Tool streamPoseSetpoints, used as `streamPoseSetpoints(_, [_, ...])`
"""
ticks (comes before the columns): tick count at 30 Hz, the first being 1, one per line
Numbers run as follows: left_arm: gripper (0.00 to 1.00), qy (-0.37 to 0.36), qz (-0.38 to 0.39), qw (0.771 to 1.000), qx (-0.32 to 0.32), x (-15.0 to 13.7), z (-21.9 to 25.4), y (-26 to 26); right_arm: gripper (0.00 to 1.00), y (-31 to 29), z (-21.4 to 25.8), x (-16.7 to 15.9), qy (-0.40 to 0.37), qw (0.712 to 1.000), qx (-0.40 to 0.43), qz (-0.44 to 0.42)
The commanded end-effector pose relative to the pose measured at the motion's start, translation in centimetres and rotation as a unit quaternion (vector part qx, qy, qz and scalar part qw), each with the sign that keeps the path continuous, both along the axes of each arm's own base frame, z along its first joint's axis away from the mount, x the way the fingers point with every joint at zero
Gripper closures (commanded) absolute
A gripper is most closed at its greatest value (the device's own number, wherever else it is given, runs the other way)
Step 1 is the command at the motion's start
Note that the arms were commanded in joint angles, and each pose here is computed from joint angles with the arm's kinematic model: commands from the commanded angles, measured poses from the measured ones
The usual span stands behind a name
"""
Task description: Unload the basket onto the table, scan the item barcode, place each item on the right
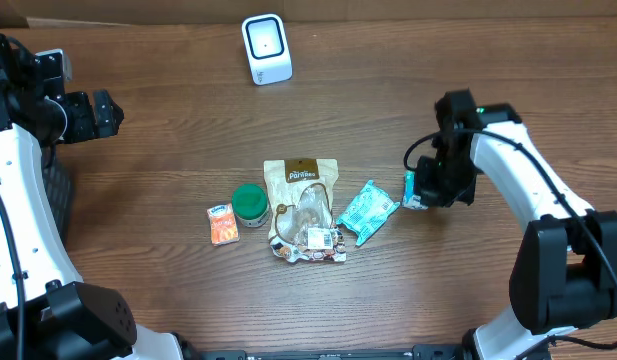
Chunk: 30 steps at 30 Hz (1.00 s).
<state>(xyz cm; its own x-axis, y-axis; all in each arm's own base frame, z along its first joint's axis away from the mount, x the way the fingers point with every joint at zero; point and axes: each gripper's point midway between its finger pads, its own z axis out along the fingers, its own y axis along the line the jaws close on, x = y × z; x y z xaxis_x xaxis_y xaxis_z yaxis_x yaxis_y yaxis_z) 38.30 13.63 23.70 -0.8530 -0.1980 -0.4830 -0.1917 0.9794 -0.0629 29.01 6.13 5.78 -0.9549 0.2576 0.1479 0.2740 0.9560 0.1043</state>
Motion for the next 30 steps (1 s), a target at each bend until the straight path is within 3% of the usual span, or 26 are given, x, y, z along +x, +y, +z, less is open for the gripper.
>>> streamPoseSetpoints(1, [0.0, -0.008, 0.007, 1.0, -0.005, 0.2, 0.4, 0.3, 0.96, 0.7, -1.3, -0.7, 0.001, 1.0, 0.019, -0.001])
streamPoseSetpoints(10, [0.0, -0.008, 0.007, 1.0, -0.005, 0.2, 0.4, 0.3, 0.96, 0.5, -4.7, -1.0, -0.023, 1.0, 0.018, 0.0])
streamPoseSetpoints(23, [0.0, -0.008, 0.007, 1.0, -0.005, 0.2, 0.4, 0.3, 0.96, -2.5, -5.0, 1.6, -0.073, 0.996, -0.036, -0.019])
streamPoseSetpoints(30, [0.0, -0.008, 0.007, 1.0, -0.005, 0.2, 0.4, 0.3, 0.96, -1.6, -3.5, 2.5, -0.083, 0.995, 0.042, -0.033])
